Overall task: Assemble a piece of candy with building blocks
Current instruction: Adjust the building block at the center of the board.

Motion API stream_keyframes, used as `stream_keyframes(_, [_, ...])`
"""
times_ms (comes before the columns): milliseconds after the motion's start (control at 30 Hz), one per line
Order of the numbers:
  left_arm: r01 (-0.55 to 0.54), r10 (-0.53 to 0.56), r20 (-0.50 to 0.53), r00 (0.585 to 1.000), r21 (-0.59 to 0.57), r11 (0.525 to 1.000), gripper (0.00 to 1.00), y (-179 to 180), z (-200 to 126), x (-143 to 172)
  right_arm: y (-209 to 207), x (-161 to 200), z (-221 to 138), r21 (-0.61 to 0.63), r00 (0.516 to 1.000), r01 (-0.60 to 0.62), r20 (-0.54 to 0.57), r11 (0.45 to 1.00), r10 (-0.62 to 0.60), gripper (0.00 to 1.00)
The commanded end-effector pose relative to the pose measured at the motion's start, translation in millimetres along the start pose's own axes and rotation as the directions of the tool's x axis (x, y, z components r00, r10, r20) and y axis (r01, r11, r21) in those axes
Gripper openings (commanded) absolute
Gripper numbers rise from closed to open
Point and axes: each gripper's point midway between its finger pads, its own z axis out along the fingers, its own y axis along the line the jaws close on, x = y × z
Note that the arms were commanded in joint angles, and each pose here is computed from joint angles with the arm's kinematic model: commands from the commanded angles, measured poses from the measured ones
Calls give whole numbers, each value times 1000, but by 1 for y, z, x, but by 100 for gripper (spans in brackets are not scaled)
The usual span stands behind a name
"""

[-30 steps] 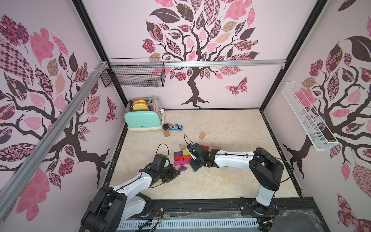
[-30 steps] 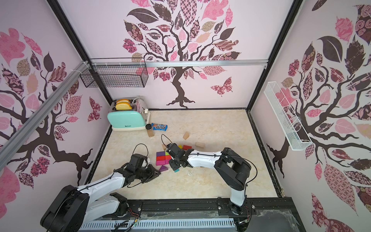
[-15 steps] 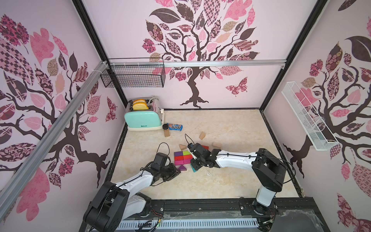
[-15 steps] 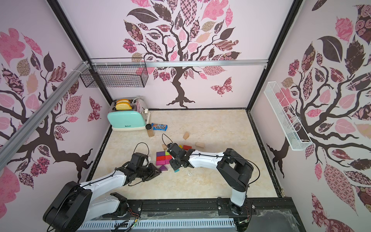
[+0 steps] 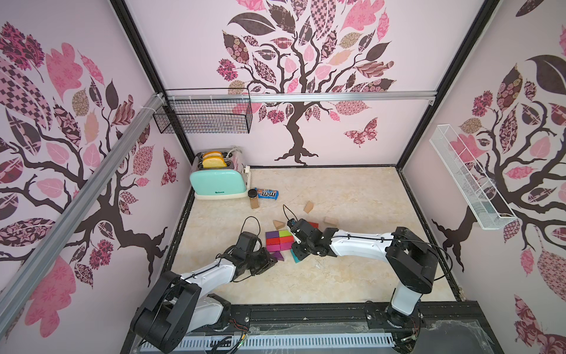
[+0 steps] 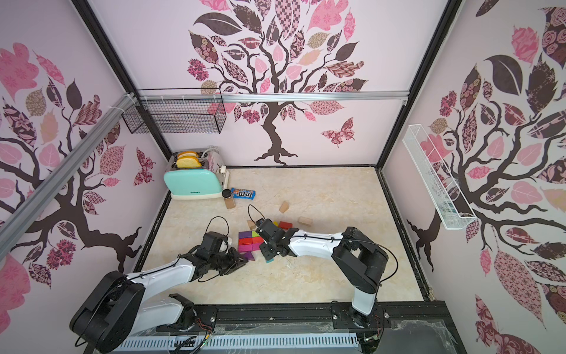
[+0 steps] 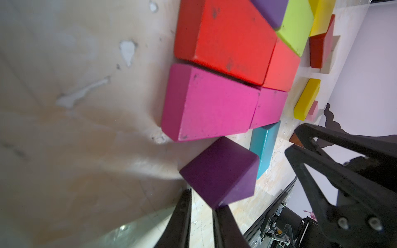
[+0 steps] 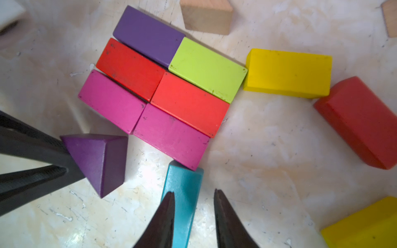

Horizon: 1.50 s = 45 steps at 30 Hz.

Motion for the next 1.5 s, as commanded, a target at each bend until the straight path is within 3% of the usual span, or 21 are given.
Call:
stream_keyframes(0, [4, -4, 2, 1000, 12, 1000, 22, -7, 2, -3, -1, -6, -9, 5, 1000, 7, 27, 1000, -8, 35])
stream_keyframes(1067, [-34, 34, -12, 999, 25, 999, 22, -28, 9, 3, -15, 2, -24, 17, 998, -18, 56, 1000, 17, 35])
stream_keyframes(1133, [-65, 65, -13, 998, 37, 997, 22, -35, 2, 4, -15, 1, -30, 13, 998, -25, 60, 1000, 24, 38])
stream_keyframes(1267, [-185, 184, 50, 982, 17, 983, 25, -58, -30, -6, -18, -2, -55, 14, 994, -34, 103, 999, 32, 61])
stream_keyframes(1367, [-281, 281, 117, 952, -20, 960, 30, -76, -58, -29, -25, -6, -74, 32, 991, -31, 133, 999, 26, 69])
stream_keyframes(1467, [-308, 315, 153, 937, -68, 949, 30, -85, -72, -63, -31, -11, -89, 37, 988, -31, 151, 999, 25, 73])
